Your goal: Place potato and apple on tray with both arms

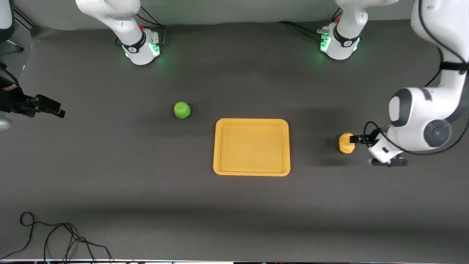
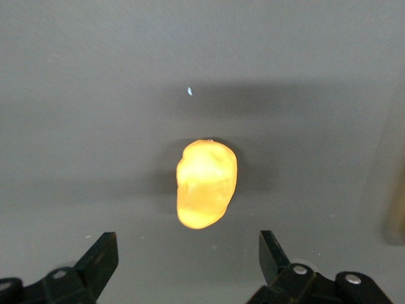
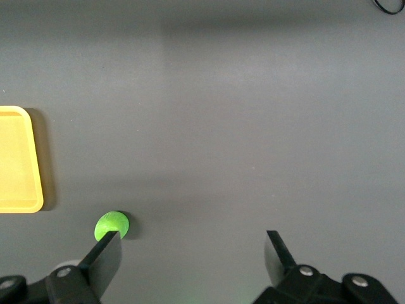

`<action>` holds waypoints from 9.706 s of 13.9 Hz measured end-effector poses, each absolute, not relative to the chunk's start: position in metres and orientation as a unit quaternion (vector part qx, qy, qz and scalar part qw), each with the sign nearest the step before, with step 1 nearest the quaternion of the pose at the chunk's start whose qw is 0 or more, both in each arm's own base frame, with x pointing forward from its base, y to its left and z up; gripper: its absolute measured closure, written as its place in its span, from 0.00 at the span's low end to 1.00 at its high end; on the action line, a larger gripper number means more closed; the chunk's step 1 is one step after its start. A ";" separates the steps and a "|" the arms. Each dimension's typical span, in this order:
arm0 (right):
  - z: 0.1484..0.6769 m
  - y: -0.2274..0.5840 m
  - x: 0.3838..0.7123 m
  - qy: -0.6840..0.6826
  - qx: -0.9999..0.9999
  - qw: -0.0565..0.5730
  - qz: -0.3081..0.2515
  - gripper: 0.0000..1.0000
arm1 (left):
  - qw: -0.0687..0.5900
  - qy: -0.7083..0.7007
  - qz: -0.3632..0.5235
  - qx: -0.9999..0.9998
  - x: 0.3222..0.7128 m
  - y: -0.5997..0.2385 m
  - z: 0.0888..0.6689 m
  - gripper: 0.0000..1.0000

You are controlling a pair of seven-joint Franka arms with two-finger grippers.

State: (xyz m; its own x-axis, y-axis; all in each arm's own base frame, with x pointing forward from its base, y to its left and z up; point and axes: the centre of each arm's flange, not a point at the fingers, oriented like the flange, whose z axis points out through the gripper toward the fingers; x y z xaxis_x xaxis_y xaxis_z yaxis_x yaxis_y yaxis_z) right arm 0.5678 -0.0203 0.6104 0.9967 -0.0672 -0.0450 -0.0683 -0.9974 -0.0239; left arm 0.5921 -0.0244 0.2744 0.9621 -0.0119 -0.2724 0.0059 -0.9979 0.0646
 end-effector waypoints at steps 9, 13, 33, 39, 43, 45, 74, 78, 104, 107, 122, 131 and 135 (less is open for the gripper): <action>0.611 -0.019 0.568 0.033 -0.999 0.013 0.022 0.00 | 0.039 0.002 -0.173 0.984 0.586 -0.029 0.200 0.26; 0.611 -0.019 0.568 0.033 -0.999 0.013 0.022 0.00 | 0.039 0.000 -0.170 0.985 0.588 -0.032 0.200 0.46; 0.493 0.238 0.384 0.045 -0.999 0.002 0.019 0.00 | 0.054 0.092 -0.094 0.990 0.569 -0.339 0.223 0.46; 0.361 0.238 0.359 0.041 -0.999 0.006 0.009 0.00 | 0.051 0.087 -0.096 0.990 0.565 -0.345 0.220 0.13; 0.285 0.252 0.355 0.052 -0.999 0.002 0.011 0.00 | 0.060 0.103 -0.064 0.991 0.590 -0.328 0.249 0.00; 0.257 0.251 0.355 0.054 -0.999 0.002 0.010 0.00 | 0.065 0.119 -0.034 0.990 0.608 -0.304 0.306 0.00; 0.524 0.399 0.489 0.111 -0.994 0.010 0.007 0.30 | -0.024 0.017 0.003 1.000 0.580 0.014 0.557 0.00; 0.455 0.523 0.507 0.167 -0.986 0.011 0.005 0.30 | -0.018 0.022 -0.007 1.000 0.577 0.017 0.555 0.00; 0.192 0.557 0.539 0.173 -0.983 0.002 -0.057 0.11 | -0.015 0.022 -0.018 0.999 0.580 0.017 0.546 0.00; 0.254 0.555 0.545 0.181 -0.982 -0.009 -0.054 0.00 | -0.015 0.022 -0.021 0.999 0.579 0.017 0.545 0.00; 0.626 0.188 0.570 0.055 -0.998 -0.027 0.026 0.00 | -0.014 0.021 -0.008 1.000 0.582 0.016 0.548 0.00; 0.599 -0.026 0.567 0.024 -0.999 -0.002 0.027 0.00 | -0.007 0.023 -0.004 1.000 0.583 0.015 0.549 0.00; 0.601 -0.019 0.560 0.018 -1.000 -0.002 0.019 0.00 | -0.007 0.023 -0.004 1.000 0.583 0.015 0.549 0.00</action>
State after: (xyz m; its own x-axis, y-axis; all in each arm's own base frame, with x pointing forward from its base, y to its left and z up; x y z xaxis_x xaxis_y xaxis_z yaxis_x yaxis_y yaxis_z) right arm 0.5596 -0.0189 0.6006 0.9986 -0.0361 -0.0378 -0.0359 -0.9993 0.0053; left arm 0.5831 0.0147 0.5495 0.9989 0.0453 -0.0068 0.0452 -0.9989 -0.0132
